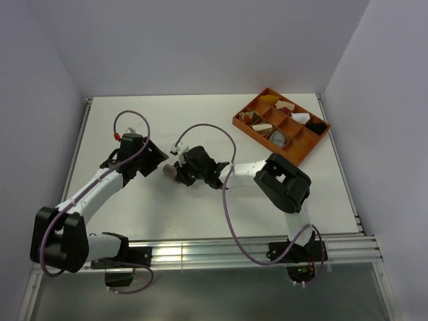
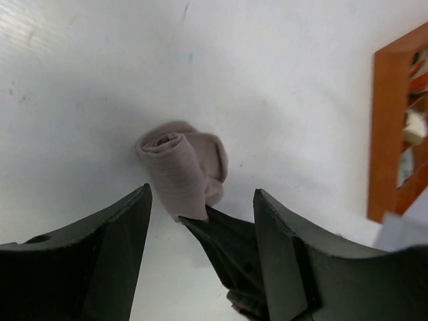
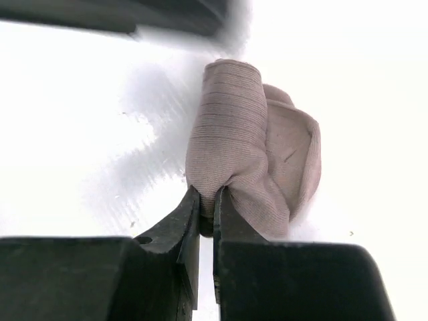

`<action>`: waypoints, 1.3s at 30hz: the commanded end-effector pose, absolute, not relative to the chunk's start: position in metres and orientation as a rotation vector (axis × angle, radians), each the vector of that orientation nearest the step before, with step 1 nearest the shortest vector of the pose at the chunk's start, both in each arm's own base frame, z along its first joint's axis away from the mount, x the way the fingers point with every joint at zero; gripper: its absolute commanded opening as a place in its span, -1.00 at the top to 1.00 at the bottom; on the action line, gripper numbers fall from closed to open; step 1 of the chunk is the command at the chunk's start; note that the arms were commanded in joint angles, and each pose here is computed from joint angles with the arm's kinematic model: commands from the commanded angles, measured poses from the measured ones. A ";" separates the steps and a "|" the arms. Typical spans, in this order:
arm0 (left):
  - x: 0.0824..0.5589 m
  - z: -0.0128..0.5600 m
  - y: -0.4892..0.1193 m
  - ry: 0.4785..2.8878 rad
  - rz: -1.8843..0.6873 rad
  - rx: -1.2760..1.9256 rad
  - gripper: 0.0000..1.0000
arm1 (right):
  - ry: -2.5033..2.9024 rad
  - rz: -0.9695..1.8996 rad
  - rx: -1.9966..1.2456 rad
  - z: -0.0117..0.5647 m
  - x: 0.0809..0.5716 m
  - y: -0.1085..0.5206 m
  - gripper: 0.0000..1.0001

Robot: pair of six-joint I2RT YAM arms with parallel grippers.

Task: Roll the socks
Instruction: Roll the sock at the center of the board.

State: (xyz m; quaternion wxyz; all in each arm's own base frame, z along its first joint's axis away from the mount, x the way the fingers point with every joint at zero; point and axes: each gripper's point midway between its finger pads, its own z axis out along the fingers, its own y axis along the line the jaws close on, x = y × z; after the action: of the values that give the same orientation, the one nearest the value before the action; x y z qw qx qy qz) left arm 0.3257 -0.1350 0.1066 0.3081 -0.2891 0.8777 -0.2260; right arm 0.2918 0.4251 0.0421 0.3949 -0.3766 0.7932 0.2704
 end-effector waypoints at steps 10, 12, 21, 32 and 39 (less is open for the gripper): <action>0.312 0.112 -0.139 2.177 -0.805 -0.753 -0.27 | 2.364 1.400 -0.644 0.018 0.275 0.407 1.00; 0.306 0.102 -0.141 2.191 -0.819 -0.755 -0.25 | 2.376 1.446 -0.580 0.017 0.285 0.401 1.00; 0.310 0.078 -0.152 2.232 -0.852 -0.731 -0.25 | 2.513 1.644 -0.337 0.006 0.290 0.397 1.00; 0.321 0.053 -0.160 2.248 -0.810 -0.722 -0.24 | 2.599 1.710 -0.135 -0.002 0.298 0.389 1.00; 0.328 0.047 -0.158 2.197 -0.783 -0.705 -0.22 | 2.642 1.708 -0.111 -0.006 0.298 0.389 1.00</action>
State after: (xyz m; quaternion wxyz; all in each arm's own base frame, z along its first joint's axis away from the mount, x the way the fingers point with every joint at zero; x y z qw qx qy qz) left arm 0.3152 -0.1599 0.0399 0.3047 -0.2769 0.8614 -0.2975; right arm 0.3087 0.4000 0.0347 0.0469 -0.0808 0.8057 0.5850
